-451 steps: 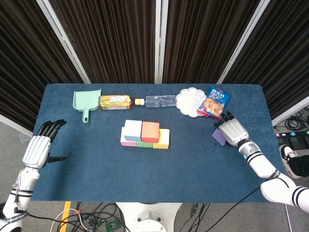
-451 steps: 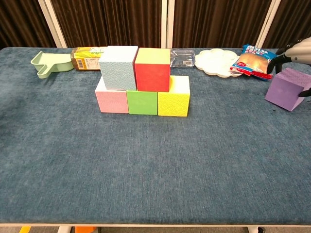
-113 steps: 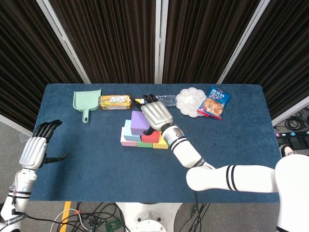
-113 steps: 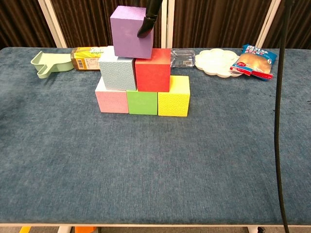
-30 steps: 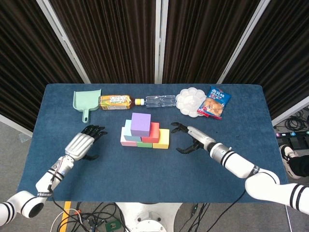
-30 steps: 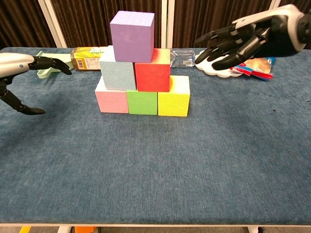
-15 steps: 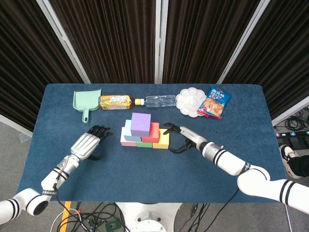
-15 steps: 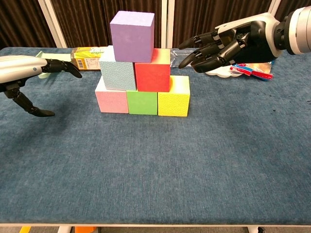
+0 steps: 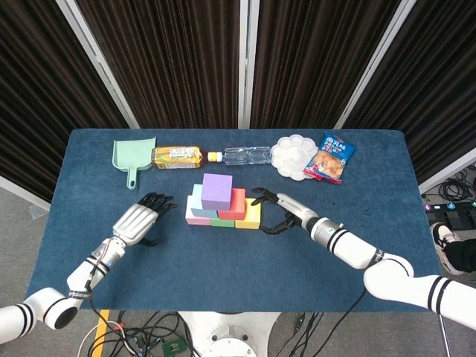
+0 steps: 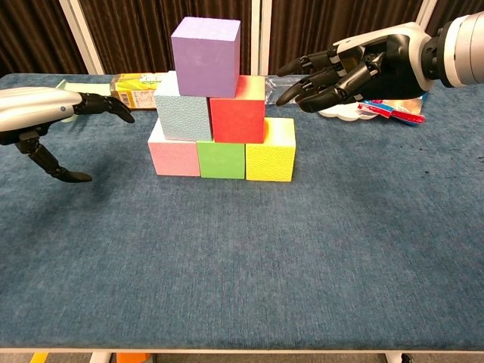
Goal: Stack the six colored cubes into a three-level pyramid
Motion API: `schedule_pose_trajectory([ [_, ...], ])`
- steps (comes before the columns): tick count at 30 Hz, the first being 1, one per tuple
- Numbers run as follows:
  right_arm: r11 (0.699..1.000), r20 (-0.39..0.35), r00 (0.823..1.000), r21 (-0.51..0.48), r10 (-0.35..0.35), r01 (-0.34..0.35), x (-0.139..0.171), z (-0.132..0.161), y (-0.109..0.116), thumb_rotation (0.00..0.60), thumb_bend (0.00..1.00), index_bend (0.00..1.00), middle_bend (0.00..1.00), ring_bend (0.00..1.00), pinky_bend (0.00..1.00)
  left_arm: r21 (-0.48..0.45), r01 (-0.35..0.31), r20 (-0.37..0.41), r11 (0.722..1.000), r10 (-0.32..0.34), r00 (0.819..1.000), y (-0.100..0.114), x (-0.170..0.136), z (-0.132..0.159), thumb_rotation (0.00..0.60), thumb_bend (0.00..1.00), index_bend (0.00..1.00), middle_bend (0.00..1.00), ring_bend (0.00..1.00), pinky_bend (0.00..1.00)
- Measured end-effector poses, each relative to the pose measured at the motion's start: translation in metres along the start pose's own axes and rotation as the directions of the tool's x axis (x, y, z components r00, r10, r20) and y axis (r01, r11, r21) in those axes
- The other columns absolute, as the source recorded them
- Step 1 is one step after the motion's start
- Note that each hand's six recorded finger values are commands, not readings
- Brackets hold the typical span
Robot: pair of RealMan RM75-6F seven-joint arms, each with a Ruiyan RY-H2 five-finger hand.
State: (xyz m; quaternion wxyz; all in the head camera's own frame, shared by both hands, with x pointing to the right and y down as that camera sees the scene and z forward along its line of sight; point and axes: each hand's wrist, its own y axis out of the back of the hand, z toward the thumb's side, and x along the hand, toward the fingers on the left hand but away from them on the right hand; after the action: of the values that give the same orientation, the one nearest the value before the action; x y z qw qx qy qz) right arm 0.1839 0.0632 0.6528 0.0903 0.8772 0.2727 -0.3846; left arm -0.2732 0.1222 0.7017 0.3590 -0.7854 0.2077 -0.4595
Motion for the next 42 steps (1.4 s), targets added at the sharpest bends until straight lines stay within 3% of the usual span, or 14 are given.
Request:
schedule_pose_trajectory([
  [42,1.0,-0.021,1.0,-0.014,0.022,-0.022,-0.013,0.006,-0.011,0.6,0.29,0.0,0.18,0.0,0.0,0.012,0.022,0.069,1.0,-0.023,0.997,-0.001,0.022,0.032,0.6,0.18,0.14,0.05,0.03,0.06],
])
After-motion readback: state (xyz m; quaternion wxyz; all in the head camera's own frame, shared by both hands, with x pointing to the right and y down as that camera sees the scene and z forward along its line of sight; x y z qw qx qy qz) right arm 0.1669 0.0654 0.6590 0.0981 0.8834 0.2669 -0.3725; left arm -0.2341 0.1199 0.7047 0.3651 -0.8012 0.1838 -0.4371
